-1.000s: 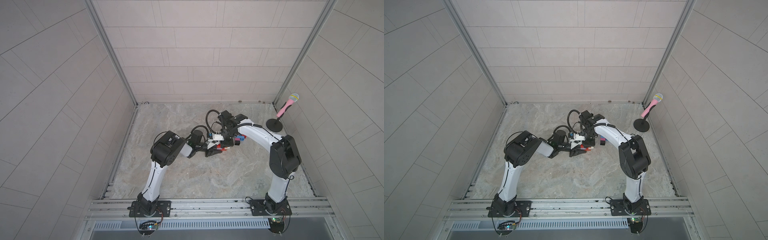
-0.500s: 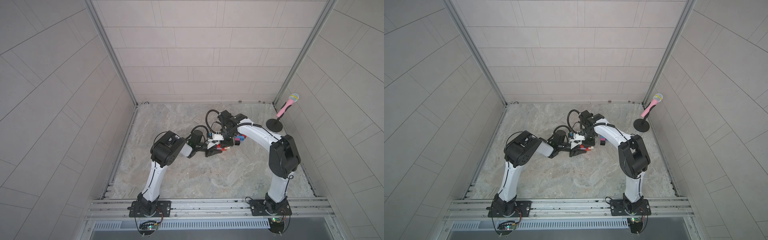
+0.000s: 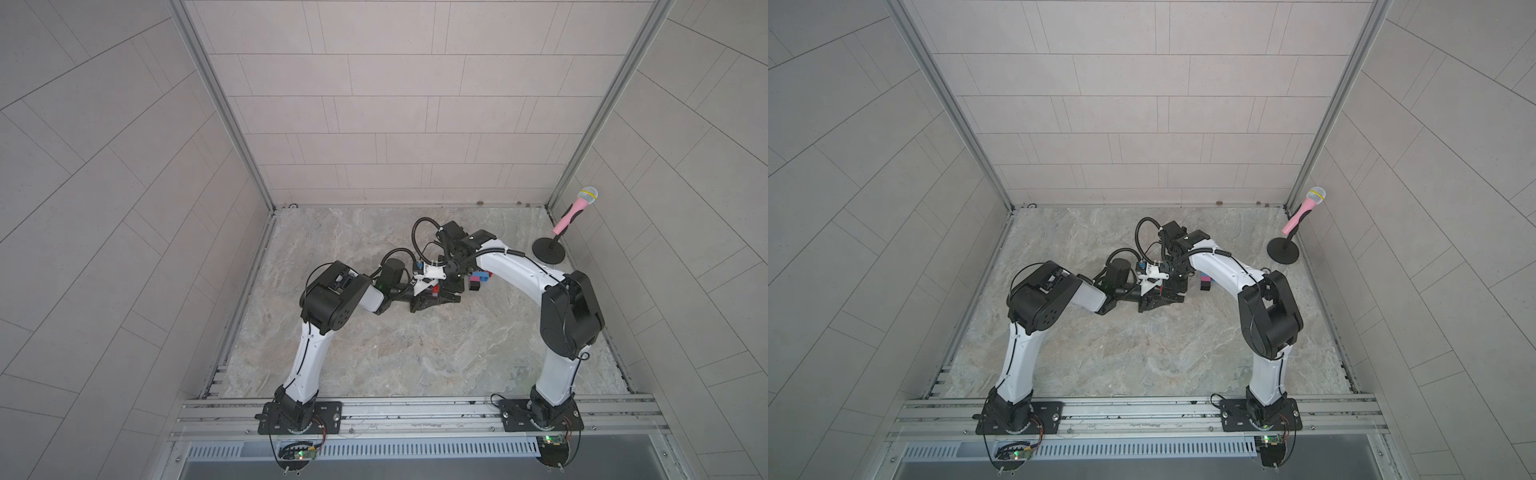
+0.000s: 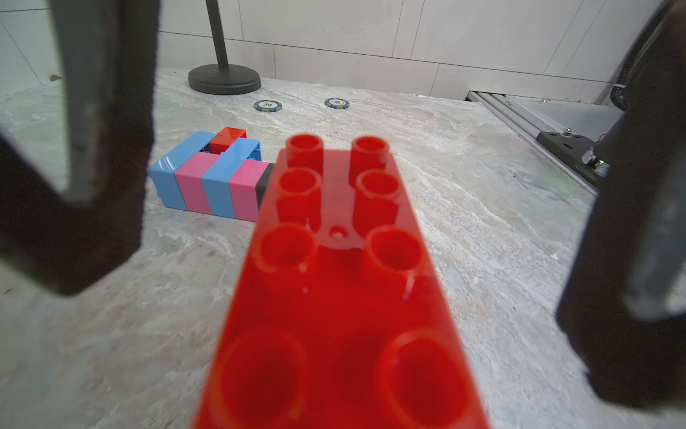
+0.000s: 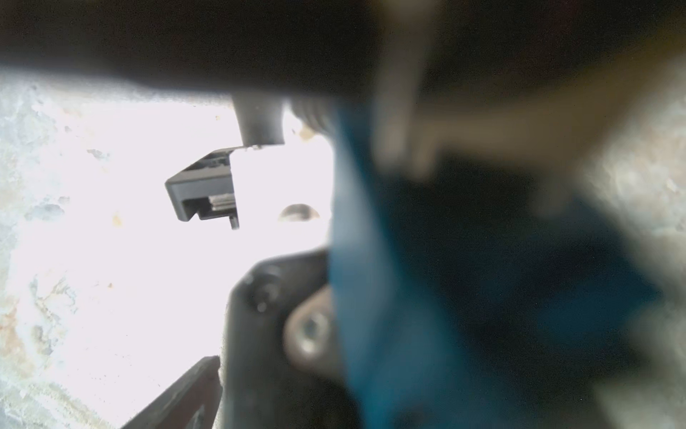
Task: Assemble the letter p with lego
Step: Assemble the lego brick with the lego brick, then place the lego brick at the center of the board.
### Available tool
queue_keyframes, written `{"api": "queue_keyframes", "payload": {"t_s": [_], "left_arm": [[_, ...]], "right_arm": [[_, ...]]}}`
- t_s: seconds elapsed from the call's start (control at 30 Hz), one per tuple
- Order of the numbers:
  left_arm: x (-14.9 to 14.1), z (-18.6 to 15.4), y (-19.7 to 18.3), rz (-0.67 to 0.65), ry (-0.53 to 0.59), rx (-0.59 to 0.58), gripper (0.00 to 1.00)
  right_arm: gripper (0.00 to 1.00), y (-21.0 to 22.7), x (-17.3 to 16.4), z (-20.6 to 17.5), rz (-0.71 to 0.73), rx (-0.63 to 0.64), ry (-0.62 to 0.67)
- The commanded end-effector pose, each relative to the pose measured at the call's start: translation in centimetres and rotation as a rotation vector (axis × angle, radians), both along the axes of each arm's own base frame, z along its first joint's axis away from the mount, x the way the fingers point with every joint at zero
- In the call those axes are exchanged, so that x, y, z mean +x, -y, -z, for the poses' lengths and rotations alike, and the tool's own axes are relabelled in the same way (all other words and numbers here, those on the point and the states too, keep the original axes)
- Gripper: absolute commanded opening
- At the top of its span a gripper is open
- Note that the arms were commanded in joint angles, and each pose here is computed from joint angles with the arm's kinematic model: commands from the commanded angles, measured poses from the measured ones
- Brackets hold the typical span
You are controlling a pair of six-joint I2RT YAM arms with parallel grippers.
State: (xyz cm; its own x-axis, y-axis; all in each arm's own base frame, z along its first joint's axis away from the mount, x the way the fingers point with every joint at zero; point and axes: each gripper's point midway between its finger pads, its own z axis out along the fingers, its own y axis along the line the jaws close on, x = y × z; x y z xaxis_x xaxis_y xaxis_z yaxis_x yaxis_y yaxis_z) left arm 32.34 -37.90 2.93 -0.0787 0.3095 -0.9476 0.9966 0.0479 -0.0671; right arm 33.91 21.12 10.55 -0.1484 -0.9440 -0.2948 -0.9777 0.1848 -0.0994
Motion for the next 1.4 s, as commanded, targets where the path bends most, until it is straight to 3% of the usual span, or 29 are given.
{"api": "queue_keyframes", "payload": {"t_s": [0.0, 0.13, 0.2, 0.27, 0.37, 0.5, 0.7, 0.83, 1.17, 1.37], "left_arm": [[-3.0, 8.1, -3.2, -0.115, -0.251, 0.286, 0.0], [-0.9, 4.8, -3.6, -0.265, -0.283, 0.327, 0.03], [-0.2, 2.9, -4.1, -0.341, -0.355, 0.372, 0.03], [-0.5, 1.0, -4.4, -0.374, -0.444, 0.419, 0.02], [-2.1, -1.9, -4.5, -0.371, -0.619, 0.451, 0.03], [-3.6, -5.4, -2.7, -0.344, -0.846, 0.33, 0.01], [-2.2, -10.5, 1.2, -0.265, -1.072, 0.044, 0.0], [-0.2, -10.6, 2.7, -0.275, -1.169, -0.022, 0.0], [2.5, -4.6, 0.9, -0.459, -1.221, 0.157, 0.05], [3.5, -3.1, 0.4, -0.473, -1.266, 0.183, 0.09]], "right_arm": [[1.0, 3.2, 1.9, -1.7, 0.189, -0.043, 0.106], [1.0, 4.2, 3.5, -8.6, 0.393, 0.097, 0.332], [0.99, 5.7, 4.4, -12.3, 0.579, 0.194, 0.467], [0.99, 7.6, 4.5, -15.2, 0.777, 0.314, 0.516], [0.99, 11.7, 4.3, -16.6, 1.131, 0.539, 0.417], [1.0, 15.1, 3.4, -14.5, 1.374, 0.792, 0.181], [1.0, 16.7, 2.1, -10.6, 1.454, 0.803, 0.089], [1.0, 16.1, 2.0, -10.4, 1.439, 0.815, 0.045], [1.0, 16.3, 2.1, -9.8, 1.439, 0.784, 0.037], [1.0, 16.3, 2.3, -9.3, 1.444, 0.769, 0.026]]}}
